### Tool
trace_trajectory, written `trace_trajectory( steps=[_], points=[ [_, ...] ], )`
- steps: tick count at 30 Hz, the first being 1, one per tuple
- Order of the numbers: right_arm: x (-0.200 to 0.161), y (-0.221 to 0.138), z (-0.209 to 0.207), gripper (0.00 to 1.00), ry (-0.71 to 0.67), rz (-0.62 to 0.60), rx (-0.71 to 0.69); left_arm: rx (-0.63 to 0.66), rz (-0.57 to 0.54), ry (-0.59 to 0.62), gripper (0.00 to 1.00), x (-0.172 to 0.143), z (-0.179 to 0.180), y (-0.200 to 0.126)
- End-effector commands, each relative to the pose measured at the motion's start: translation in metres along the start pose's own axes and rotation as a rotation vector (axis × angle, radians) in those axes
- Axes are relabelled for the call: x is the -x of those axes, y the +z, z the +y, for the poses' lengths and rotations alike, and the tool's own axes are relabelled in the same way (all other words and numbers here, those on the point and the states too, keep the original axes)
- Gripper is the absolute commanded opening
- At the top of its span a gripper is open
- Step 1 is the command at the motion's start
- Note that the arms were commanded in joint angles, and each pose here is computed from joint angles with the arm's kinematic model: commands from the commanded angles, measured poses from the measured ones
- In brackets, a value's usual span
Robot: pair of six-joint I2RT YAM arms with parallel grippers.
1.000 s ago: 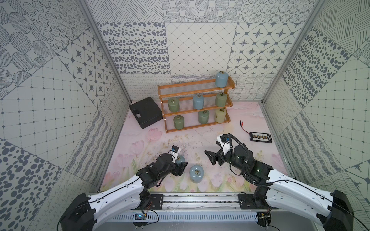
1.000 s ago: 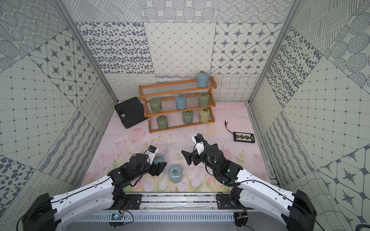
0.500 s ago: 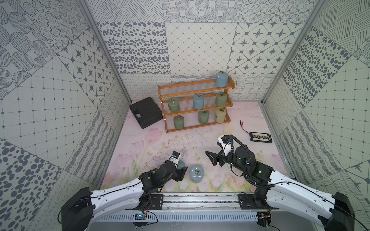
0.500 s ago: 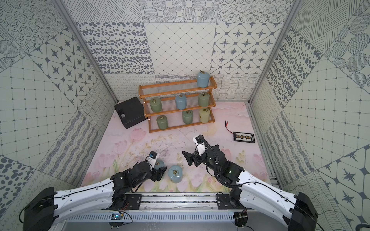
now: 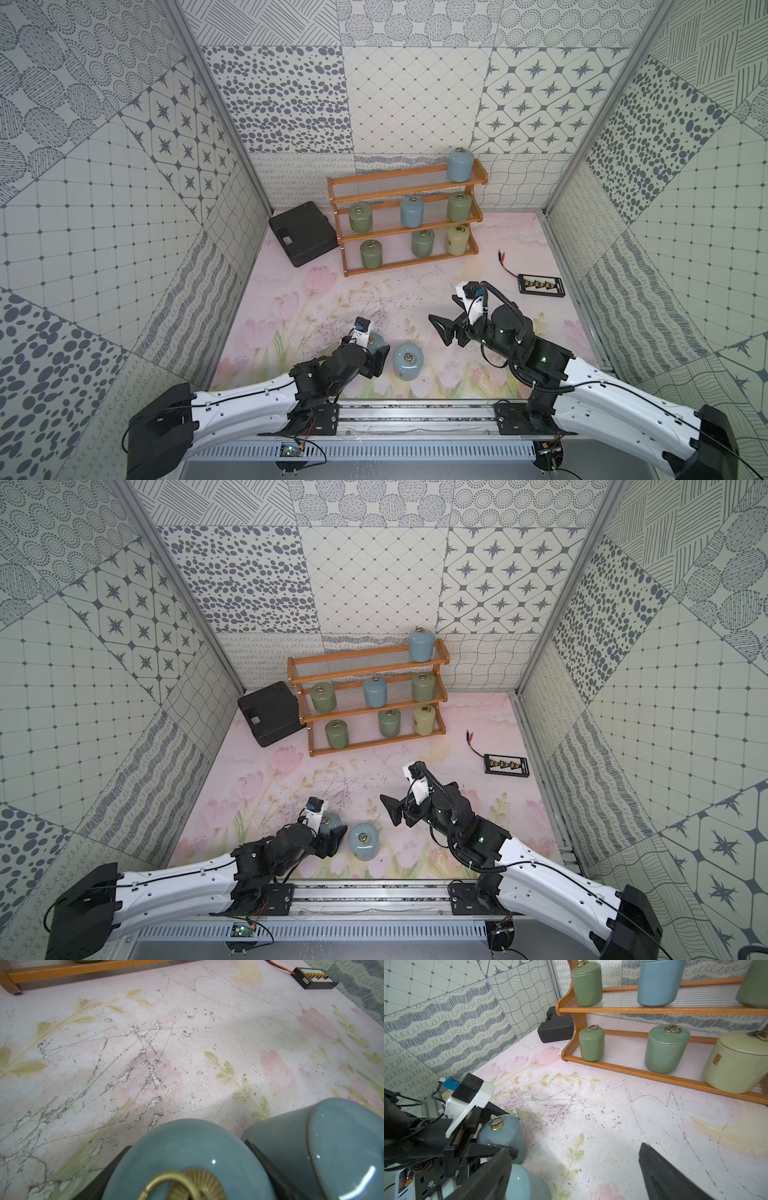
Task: Remove the tea canisters from the shelf
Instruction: Place the tea canister at the center of the board.
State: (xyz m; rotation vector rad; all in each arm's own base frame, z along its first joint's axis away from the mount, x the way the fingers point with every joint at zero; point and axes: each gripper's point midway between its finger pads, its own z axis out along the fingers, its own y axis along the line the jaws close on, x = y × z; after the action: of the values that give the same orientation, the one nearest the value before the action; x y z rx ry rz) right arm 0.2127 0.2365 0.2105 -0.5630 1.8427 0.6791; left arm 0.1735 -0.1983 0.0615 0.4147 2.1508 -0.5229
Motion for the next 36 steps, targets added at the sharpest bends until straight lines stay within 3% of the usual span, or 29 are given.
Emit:
trace_trajectory(
  steps=[1, 7, 36],
  points=[
    [0.005, -0.004, -0.001, 1.0, -0.013, -0.026, -0.004, 0.021, -0.022, -0.046, 0.68, 0.003, 0.001, -0.001],
    [0.006, -0.008, -0.004, 0.99, -0.022, -0.033, -0.017, 0.048, 0.001, -0.037, 0.75, -0.003, 0.002, -0.003],
    [-0.004, -0.008, -0.007, 0.99, -0.022, -0.025, -0.022, 0.083, 0.043, -0.005, 0.88, -0.02, 0.001, -0.008]
  ],
)
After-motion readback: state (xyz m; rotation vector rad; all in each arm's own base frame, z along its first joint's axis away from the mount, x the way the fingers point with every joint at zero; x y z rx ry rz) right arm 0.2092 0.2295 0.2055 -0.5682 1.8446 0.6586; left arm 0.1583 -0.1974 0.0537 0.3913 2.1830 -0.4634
